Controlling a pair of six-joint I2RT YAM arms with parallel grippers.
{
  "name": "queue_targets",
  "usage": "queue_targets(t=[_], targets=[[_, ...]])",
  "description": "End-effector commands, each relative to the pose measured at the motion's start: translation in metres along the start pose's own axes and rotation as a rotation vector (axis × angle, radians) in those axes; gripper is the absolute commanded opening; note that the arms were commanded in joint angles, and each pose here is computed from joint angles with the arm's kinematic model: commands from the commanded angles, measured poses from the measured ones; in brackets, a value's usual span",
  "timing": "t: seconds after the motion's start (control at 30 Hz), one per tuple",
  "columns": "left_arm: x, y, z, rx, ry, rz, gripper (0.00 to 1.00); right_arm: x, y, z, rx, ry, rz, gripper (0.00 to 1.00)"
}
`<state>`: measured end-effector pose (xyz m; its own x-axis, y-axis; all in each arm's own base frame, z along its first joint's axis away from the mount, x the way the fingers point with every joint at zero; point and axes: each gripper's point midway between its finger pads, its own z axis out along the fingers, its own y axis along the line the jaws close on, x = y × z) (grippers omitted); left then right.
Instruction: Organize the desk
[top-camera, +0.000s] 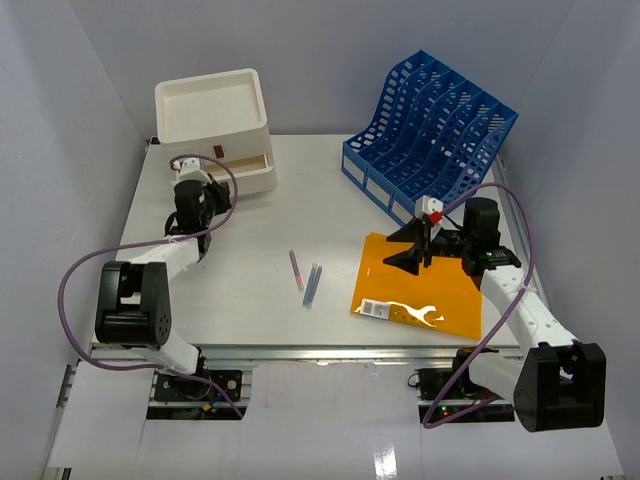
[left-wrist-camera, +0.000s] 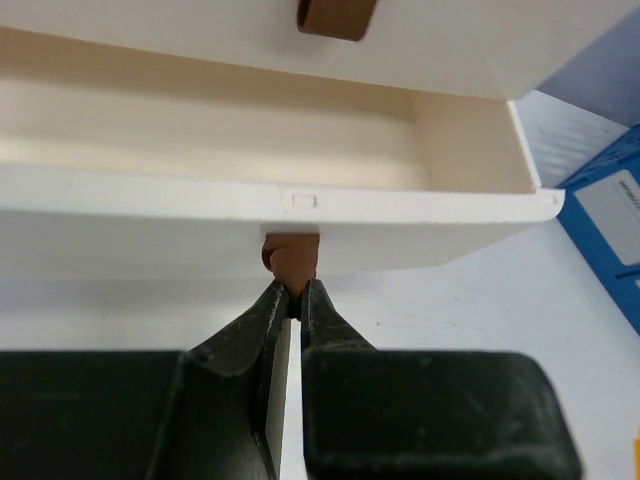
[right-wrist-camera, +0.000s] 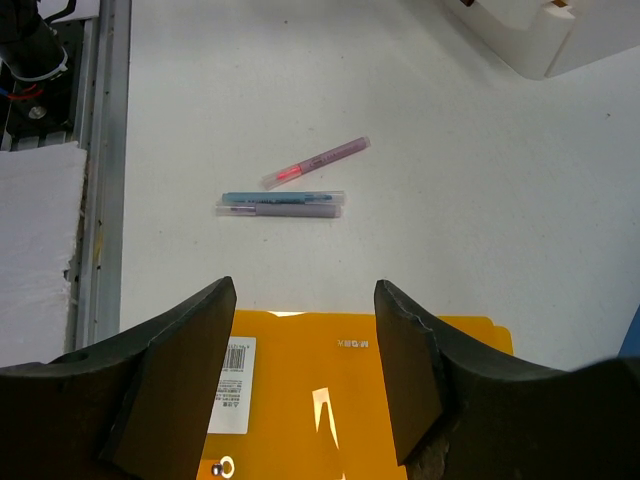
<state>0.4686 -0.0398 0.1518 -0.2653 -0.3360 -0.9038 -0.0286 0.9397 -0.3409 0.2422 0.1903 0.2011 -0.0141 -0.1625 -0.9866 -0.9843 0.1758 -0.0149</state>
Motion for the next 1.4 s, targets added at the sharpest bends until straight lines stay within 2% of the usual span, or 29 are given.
queue_targets(t=[0.0,0.13,0.2,0.23,0.27,0.3,0.43,0.67,0.77,1.0,1.23,1.37], targets=[[0.001,-0.007,-0.038,0.047,-0.032,-0.064,0.00,-0.014,-0.002,-0.003,0.000,-0.013,-0.057,0.64],[0.018,-0.002,-0.056,0.041,-0.011,-0.097,0.02,-0.011,-0.002,-0.002,-0.009,-0.005,-0.051,0.64],[0.022,-0.003,-0.060,0.042,0.003,-0.107,0.18,-0.009,-0.002,-0.002,-0.013,0.003,-0.049,0.65],[0.023,-0.002,-0.061,0.036,0.010,-0.116,0.31,-0.008,-0.003,-0.002,-0.011,0.006,-0.049,0.65],[0.022,-0.002,-0.062,0.023,0.022,-0.130,0.51,-0.006,-0.003,-0.002,-0.009,0.012,-0.048,0.65],[0.020,-0.002,-0.062,0.019,0.027,-0.135,0.65,-0.005,-0.004,-0.002,-0.008,0.015,-0.047,0.65],[0.012,-0.014,-0.067,0.061,0.059,-0.110,0.81,-0.002,-0.006,-0.002,0.002,0.027,-0.047,0.65],[0.008,-0.043,-0.105,0.179,0.149,-0.130,0.86,0.007,-0.014,-0.003,0.031,0.068,-0.044,0.67],[0.025,-0.049,-0.127,0.198,0.230,-0.204,0.85,0.011,-0.019,-0.004,0.053,0.088,-0.037,0.68],[0.053,-0.073,-0.178,0.320,0.328,-0.340,0.86,0.016,-0.032,-0.010,0.109,0.118,-0.012,0.74],[0.081,-0.094,-0.200,0.380,0.394,-0.337,0.88,0.020,-0.039,-0.020,0.113,0.089,0.061,0.77],[0.093,-0.101,-0.202,0.381,0.419,-0.312,0.89,0.031,-0.055,-0.026,0.186,0.146,0.090,0.77]])
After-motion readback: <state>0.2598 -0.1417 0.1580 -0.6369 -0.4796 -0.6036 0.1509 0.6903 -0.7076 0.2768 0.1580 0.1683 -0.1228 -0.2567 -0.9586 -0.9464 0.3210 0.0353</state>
